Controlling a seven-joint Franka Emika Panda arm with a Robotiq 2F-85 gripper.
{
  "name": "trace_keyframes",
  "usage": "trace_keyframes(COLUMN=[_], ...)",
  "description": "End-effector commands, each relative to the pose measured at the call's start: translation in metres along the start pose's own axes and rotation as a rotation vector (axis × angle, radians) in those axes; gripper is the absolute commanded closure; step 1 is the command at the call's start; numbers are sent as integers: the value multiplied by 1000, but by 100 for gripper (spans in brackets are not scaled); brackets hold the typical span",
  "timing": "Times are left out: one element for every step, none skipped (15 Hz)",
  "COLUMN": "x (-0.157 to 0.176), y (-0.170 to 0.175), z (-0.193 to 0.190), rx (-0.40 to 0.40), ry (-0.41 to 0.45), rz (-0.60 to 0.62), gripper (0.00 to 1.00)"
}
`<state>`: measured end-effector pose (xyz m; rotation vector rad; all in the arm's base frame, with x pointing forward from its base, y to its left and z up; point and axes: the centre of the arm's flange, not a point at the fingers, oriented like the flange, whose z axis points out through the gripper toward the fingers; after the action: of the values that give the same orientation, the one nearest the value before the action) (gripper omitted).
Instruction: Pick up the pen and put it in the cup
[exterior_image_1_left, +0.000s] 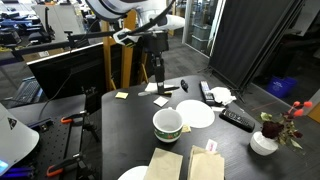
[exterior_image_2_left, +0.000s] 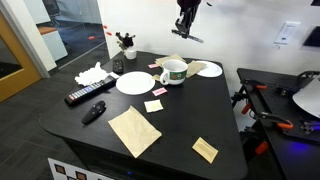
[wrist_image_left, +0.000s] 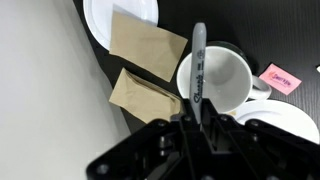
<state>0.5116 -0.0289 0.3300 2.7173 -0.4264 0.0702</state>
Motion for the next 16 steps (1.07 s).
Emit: trace_keyframes(x=[-8,-8,-9,-9,-9,-9,-10,-10,-11,-11,-12,-11,-12,-11,-11,-11], y=[-7,-8,-9,-11,-13,-14,-16,-18,-20,-22,-25,-26,-28,-30,-32,-33], z=[3,3,4,5,6,8,10,12,15,18,21,24,27,31,35,40], rx=[-52,-64,-78,-88,-97,-103,-107,-112,-121,-126,-136,-143,-148,-154,-158,-164], ry=[66,80,93,106,111,119,126,131,142,150,160,170,178,188,193,197], rz=[108,136,169,201,240,276,304,329,355,379,403,426,446,465,481,494], gripper=[96,96,96,96,96,96,96,96,96,96,96,96,96,96,96,96])
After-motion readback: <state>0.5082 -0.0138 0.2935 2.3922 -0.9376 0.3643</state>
